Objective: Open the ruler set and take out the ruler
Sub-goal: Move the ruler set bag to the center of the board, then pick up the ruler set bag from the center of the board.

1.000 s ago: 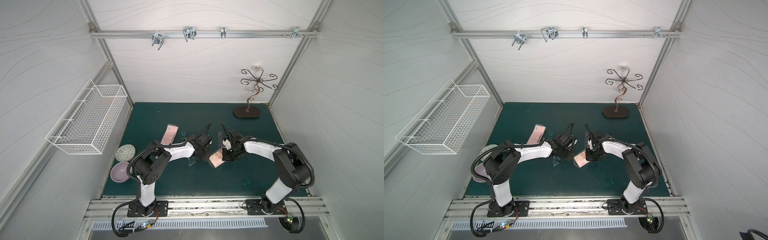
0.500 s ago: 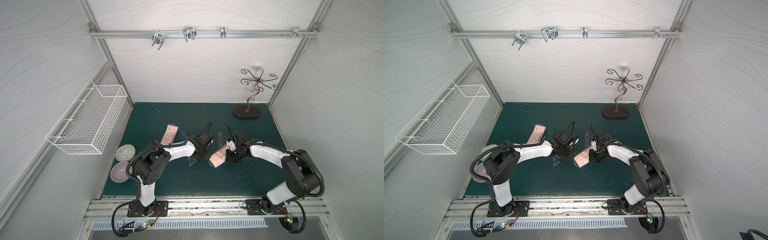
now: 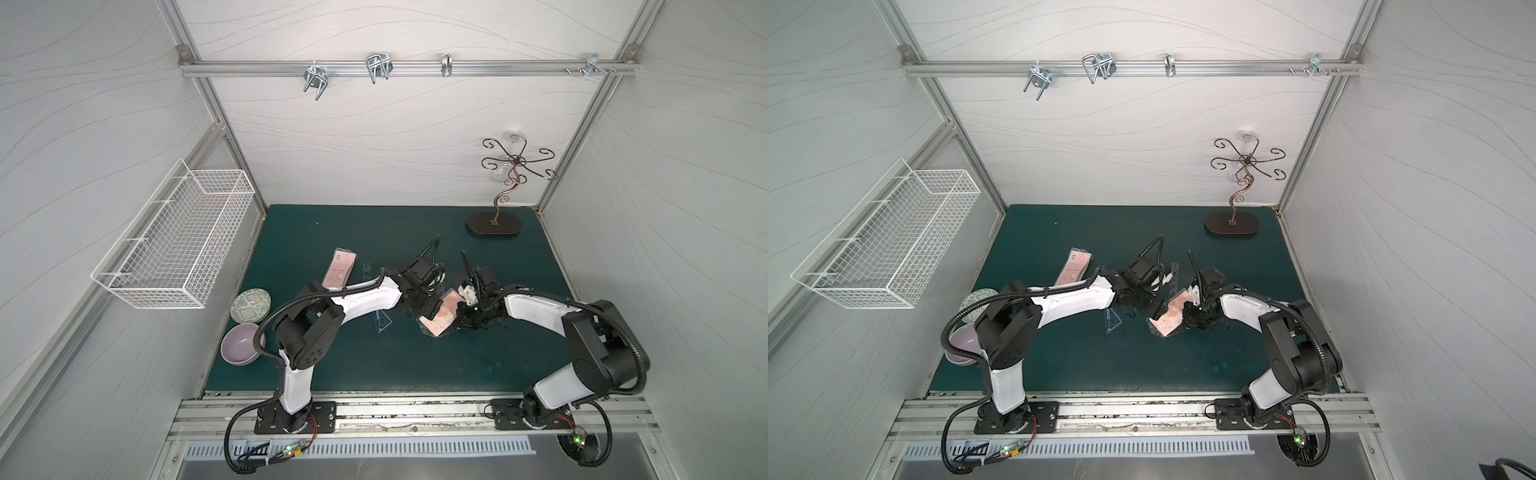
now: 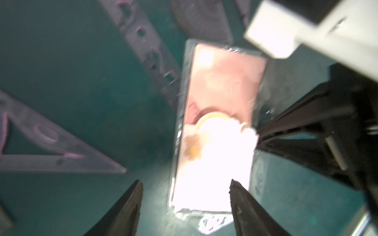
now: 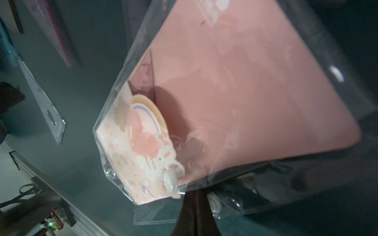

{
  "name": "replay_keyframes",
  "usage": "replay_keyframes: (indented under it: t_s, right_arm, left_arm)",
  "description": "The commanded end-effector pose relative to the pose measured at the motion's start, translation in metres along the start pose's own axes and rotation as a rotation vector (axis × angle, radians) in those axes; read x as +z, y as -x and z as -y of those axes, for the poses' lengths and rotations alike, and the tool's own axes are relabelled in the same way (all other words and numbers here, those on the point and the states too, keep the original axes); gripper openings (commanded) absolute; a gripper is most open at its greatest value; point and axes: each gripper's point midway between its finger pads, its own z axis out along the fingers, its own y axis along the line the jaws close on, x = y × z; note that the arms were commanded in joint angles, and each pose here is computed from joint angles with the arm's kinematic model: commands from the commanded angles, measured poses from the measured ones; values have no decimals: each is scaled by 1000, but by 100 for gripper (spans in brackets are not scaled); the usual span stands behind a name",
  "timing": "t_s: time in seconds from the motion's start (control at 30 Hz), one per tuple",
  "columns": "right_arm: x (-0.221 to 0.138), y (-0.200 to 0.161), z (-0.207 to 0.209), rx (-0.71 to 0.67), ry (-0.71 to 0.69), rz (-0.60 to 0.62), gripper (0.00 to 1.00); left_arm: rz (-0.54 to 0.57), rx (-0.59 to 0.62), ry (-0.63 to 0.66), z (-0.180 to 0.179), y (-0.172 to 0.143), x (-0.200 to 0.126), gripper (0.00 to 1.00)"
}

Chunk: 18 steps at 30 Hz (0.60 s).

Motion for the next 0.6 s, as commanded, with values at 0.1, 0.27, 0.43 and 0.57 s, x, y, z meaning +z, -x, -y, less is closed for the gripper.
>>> replay_keyframes:
  t_s: [0.1, 0.27, 0.43, 0.57]
  right_arm:
    - [-14, 6, 7, 119, 144, 78, 0]
    - [-14, 7, -1, 103, 210, 79, 0]
    - [-4, 3, 3, 158, 249, 57, 0]
    - [-3, 2, 9, 216, 285, 75, 0]
  left_arm:
    - [-101, 64, 7, 8, -29, 24, 90]
    - [-77, 88, 93, 4, -25, 33, 98]
    - [-51, 57, 86, 13, -6, 37, 99]
    - [-85, 32, 121, 13, -4, 35, 99]
